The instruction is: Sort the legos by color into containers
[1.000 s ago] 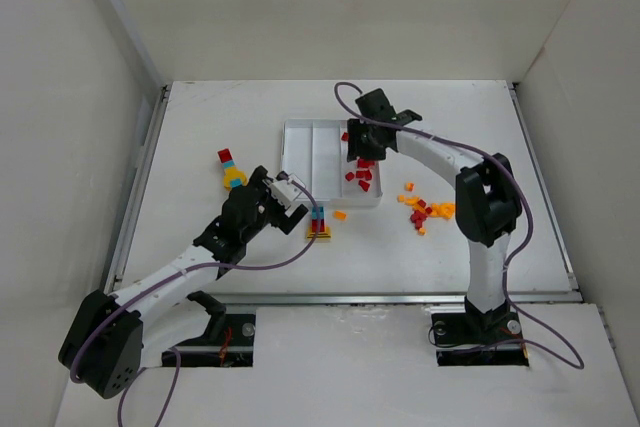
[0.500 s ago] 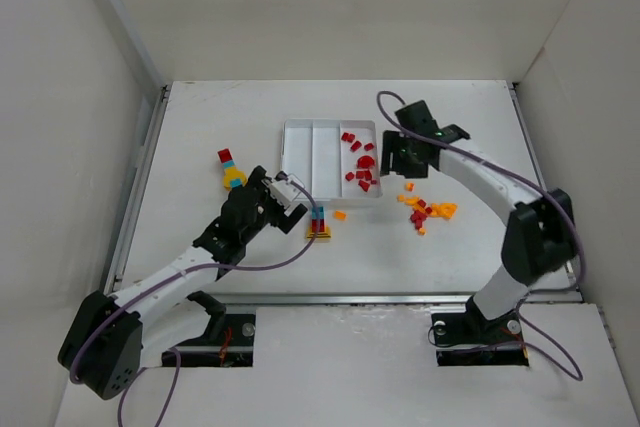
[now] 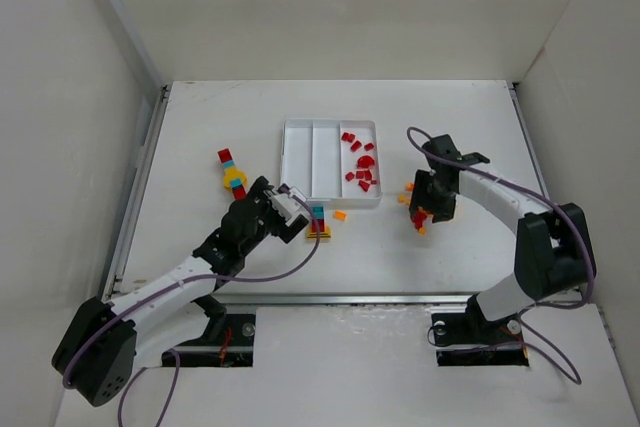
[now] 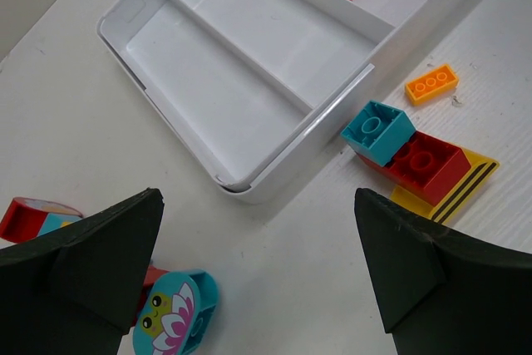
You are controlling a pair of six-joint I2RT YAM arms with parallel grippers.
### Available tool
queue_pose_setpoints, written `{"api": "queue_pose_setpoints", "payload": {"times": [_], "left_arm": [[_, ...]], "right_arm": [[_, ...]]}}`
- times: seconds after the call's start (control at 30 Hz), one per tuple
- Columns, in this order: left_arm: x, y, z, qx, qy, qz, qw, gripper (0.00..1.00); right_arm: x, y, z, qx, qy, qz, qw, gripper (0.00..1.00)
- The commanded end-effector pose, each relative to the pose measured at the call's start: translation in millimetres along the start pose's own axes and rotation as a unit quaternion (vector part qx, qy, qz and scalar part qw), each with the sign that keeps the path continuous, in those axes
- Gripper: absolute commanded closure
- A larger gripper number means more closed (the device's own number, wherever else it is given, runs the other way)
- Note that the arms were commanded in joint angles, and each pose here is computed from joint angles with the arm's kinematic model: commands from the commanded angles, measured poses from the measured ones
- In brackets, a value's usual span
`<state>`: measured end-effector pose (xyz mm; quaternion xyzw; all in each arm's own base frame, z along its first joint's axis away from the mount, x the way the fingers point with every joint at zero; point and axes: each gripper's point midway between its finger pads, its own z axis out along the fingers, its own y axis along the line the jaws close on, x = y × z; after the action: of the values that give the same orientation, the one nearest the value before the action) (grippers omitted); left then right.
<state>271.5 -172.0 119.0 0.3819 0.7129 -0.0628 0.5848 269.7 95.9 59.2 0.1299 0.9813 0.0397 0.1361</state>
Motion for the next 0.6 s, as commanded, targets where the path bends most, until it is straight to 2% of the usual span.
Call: {"api": "queue_pose_setpoints", "payload": {"times": [0.0,0.1,0.3,0.43,0.53,0.57], "left_arm": [[-14.6,8.2,-2.0,-0.021,-0.032,0.002,0.999,0.01],[-16.7,9.0,-1.8,-0.023,-0.036,0.002,0.999,0.01],[-16.2,10.9,-2.0,-0.027,-0.035,0.006,0.999,0.01],[-15.6,12.8,-2.2,-0.032,-0.033,0.011,0.999,0.01],[-15.6,12.8,-2.2,-0.032,-0.033,0.011,0.999,0.01],[-15.6,13.2,-2.2,-0.032,-0.033,0.015,0.999,0.01]], "right_arm": [[1.5,1.3,9.7,0.003,0.002,0.009,1.0,0.39],[5.7,3.0,22.4,-0.001,0.016,-0.001,1.0,0.46],[-1.5,7.1,32.0,-0.004,0.01,-0.005,1.0,0.52],[1.4,8.5,38.6,0.008,0.015,-0.015,1.0,0.6],[5.9,11.6,40.6,0.011,0.018,-0.031,0.999,0.71],[4.5,9.6,40.9,0.017,0.014,-0.032,0.999,0.81]]}}
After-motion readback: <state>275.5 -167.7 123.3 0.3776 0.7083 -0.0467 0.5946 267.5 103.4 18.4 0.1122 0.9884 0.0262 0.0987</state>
